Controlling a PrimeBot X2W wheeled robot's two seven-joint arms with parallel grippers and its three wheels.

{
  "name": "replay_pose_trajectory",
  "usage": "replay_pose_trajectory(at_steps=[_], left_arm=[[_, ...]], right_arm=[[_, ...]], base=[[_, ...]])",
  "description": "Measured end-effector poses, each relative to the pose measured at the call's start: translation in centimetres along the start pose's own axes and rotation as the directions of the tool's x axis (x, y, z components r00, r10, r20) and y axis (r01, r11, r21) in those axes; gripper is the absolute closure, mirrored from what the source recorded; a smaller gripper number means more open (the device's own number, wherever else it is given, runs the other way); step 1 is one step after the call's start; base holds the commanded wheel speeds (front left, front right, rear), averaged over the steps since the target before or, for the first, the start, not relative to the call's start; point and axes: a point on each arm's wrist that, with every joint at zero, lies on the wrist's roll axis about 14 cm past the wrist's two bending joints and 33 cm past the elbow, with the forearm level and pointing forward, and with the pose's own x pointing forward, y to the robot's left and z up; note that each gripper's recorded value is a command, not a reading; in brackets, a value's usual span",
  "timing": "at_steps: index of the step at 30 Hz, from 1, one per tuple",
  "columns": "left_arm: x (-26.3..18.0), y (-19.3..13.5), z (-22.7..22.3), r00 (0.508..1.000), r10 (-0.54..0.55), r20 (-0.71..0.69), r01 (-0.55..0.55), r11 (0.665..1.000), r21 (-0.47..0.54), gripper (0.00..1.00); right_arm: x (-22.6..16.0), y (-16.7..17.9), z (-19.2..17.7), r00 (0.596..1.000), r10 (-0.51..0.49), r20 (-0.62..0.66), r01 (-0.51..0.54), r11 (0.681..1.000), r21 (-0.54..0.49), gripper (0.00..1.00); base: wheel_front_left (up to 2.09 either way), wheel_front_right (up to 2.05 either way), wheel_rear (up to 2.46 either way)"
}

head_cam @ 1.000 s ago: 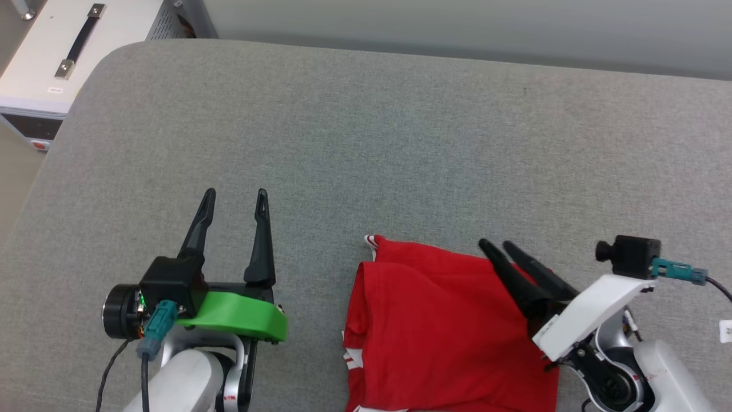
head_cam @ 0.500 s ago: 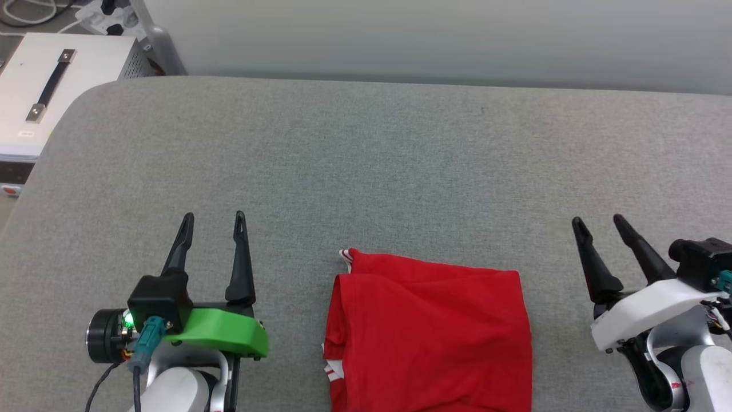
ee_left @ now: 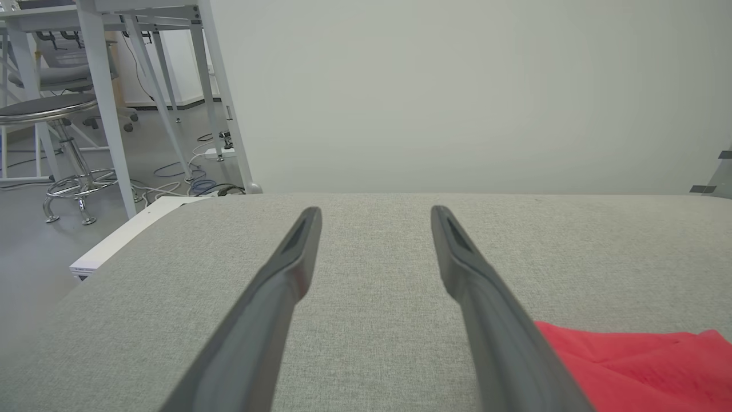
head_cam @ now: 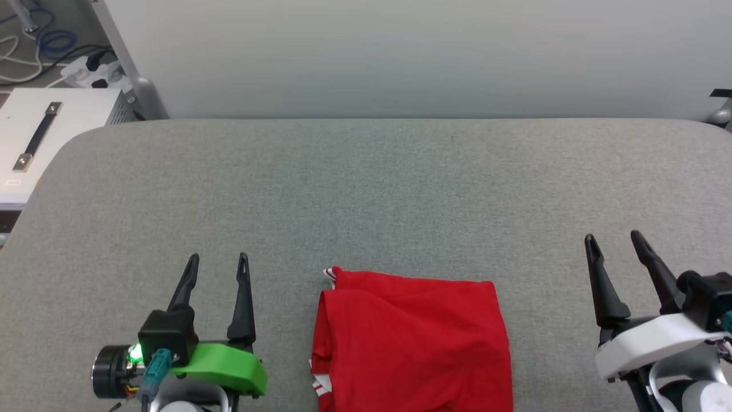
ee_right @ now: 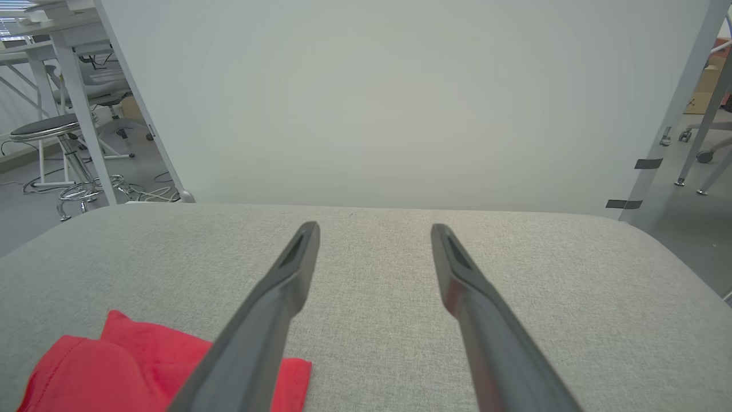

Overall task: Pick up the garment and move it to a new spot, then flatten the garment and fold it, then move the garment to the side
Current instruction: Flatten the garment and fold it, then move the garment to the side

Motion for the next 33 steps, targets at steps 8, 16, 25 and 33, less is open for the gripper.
replay_pose_trajectory(at_steps=[8, 16, 25, 33], left_arm=[[-1.2, -0.4, -0.5, 1.0, -0.009, -0.013, 0.009, 1.0, -0.012, 0.0], [-1.7, -0.2, -0.4, 1.0, -0.008, -0.011, 0.008, 1.0, -0.01, 0.0], [-1.5, 0.1, -0.5, 1.0, -0.003, -0.012, 0.003, 1.0, -0.016, 0.0], [-1.4, 0.5, -0.5, 1.0, 0.015, -0.006, -0.015, 1.0, -0.013, 0.0]], right_arm=[[-2.5, -0.5, -0.1, 0.999, -0.039, -0.018, 0.039, 0.999, 0.009, 0.0], [-3.2, -0.3, -0.2, 0.998, -0.049, -0.028, 0.05, 0.998, 0.026, 0.0], [-3.2, -0.6, -0.8, 0.996, -0.058, -0.06, 0.061, 0.997, 0.039, 0.0], [-3.2, -2.8, -3.2, 0.981, -0.091, -0.169, 0.107, 0.991, 0.086, 0.0]], base=[[0.0, 0.0, 0.0], [0.0, 0.0, 0.0], [0.0, 0.0, 0.0], [0.0, 0.0, 0.0]])
